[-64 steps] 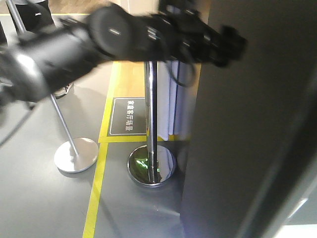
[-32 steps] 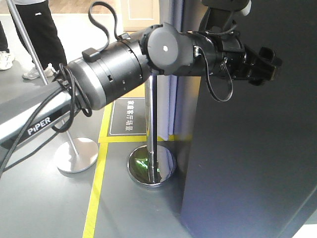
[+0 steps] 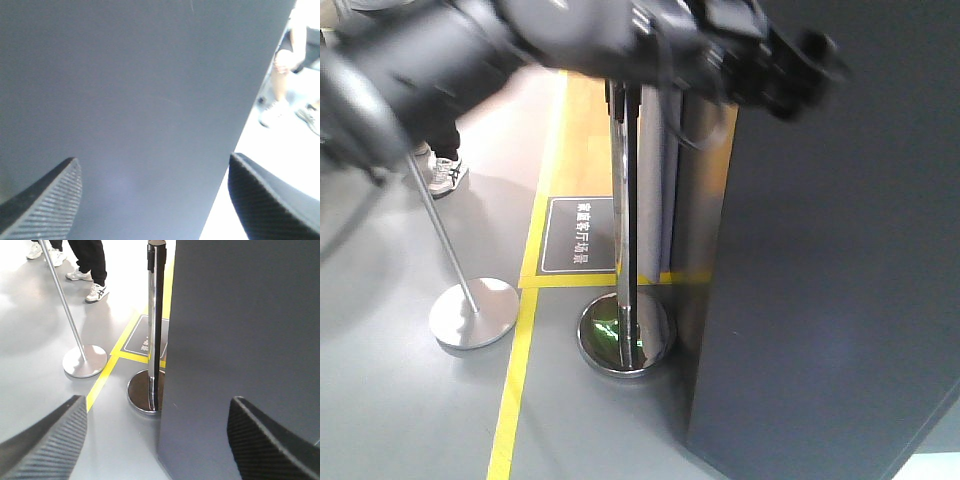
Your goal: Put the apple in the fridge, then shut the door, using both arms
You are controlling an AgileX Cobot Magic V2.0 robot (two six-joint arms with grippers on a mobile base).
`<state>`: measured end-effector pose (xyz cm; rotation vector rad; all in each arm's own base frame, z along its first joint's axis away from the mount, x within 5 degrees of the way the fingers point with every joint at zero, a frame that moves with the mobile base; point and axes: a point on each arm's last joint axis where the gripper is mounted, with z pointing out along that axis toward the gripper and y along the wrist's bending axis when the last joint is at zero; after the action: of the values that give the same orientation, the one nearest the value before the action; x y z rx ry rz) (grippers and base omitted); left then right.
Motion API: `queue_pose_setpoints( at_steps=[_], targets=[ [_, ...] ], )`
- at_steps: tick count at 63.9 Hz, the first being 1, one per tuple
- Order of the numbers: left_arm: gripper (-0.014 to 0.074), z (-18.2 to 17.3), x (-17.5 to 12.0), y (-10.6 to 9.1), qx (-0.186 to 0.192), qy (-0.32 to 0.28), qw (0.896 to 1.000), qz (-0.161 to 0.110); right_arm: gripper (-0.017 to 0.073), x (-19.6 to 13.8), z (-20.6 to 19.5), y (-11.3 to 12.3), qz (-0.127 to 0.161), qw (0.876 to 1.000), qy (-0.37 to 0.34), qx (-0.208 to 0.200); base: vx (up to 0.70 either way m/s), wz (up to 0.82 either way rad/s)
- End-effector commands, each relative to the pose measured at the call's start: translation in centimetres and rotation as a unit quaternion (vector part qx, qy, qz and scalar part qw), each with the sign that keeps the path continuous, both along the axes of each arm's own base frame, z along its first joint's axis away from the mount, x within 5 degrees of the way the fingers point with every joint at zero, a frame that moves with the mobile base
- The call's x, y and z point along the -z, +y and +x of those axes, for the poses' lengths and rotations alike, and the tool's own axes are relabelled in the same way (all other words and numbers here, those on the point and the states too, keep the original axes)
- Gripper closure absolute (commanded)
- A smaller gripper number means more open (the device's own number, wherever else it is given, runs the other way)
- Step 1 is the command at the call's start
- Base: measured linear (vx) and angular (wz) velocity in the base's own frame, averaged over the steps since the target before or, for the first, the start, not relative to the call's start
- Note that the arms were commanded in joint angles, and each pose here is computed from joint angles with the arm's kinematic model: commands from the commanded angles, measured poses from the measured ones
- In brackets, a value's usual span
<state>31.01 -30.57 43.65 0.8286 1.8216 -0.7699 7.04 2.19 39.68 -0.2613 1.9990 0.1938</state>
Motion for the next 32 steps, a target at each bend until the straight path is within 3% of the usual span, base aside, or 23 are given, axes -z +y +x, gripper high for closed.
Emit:
queue_pose_setpoints(
  at_steps=[1, 10, 16, 32],
  targets=[
    [0.0024, -2.1, -4.4, 2.8, -0.003, -0.031, 0.999, -0.035, 0.0009, -1.4, 0.2, -0.1, 0.004, 0.999, -0.043, 0.008, 0.00, 0.00],
    [0.0024, -3.7, -4.1, 4.5, 0.013, -0.031, 0.999, 0.005, 0.0009, -1.4, 0.2, -0.1, 0.004, 0.999, -0.043, 0.008, 0.00, 0.00],
    [0.0024, -4.9, -3.7, 5.8, 0.012, -0.043, 0.999, 0.017, 0.0009, -1.4, 0.2, -0.1, 0.004, 0.999, -0.043, 0.008, 0.00, 0.00],
    [0.0024, -6.8, -1.4, 11.3, -0.083, -0.053, 0.994, -0.038, 0.0009, -1.4, 0.2, -0.1, 0.004, 0.999, -0.042, 0.007, 0.00, 0.00]
  ],
)
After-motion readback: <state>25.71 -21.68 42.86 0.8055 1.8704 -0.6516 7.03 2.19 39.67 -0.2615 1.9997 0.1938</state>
